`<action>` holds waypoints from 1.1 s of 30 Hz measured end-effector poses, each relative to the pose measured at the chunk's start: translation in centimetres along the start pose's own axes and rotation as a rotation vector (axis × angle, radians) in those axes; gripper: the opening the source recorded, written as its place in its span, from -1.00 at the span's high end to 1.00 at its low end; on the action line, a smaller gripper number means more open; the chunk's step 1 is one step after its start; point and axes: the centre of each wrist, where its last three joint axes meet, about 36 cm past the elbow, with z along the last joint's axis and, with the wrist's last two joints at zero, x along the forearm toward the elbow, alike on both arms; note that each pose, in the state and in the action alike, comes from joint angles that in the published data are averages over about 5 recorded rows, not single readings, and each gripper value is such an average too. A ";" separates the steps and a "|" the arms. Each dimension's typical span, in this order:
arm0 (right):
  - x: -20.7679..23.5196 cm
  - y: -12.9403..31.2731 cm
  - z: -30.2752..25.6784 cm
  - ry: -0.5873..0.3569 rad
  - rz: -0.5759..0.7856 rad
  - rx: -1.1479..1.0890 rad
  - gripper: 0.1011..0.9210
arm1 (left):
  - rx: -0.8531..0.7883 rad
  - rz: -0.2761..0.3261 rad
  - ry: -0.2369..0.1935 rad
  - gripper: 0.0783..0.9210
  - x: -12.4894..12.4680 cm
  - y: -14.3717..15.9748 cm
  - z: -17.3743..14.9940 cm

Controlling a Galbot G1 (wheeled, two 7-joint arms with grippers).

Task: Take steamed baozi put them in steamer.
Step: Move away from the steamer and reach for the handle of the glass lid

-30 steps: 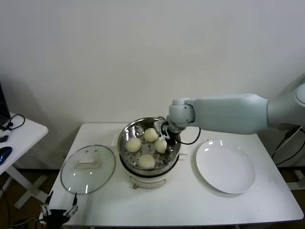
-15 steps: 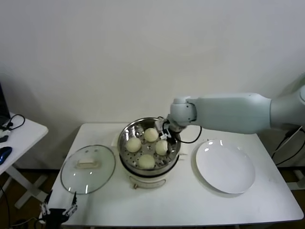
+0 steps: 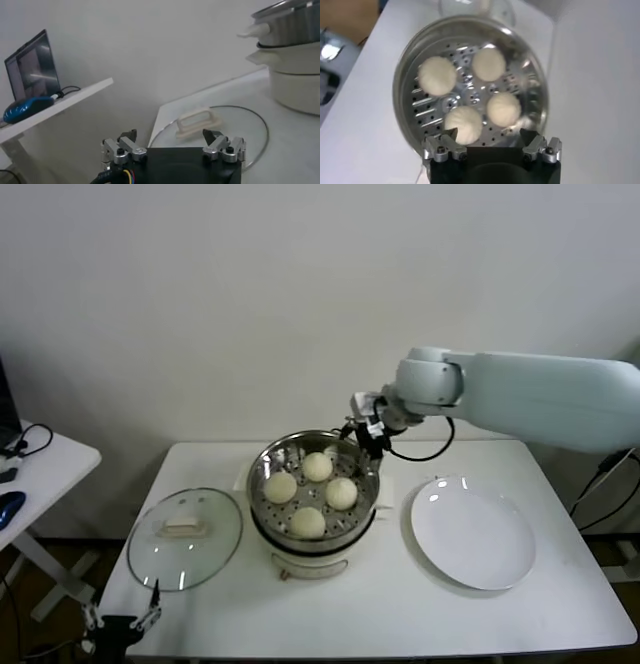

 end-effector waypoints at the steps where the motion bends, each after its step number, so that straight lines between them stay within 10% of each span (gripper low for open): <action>1: 0.3 0.3 0.5 -0.020 0.025 -0.015 -0.76 | 0.001 -0.001 -0.002 -0.77 -0.1 0.0 -0.1; 33: -2.3 23.4 15.3 -0.684 0.824 -0.626 -0.76 | -0.022 -0.011 -0.040 -0.77 -1.5 -0.3 -0.8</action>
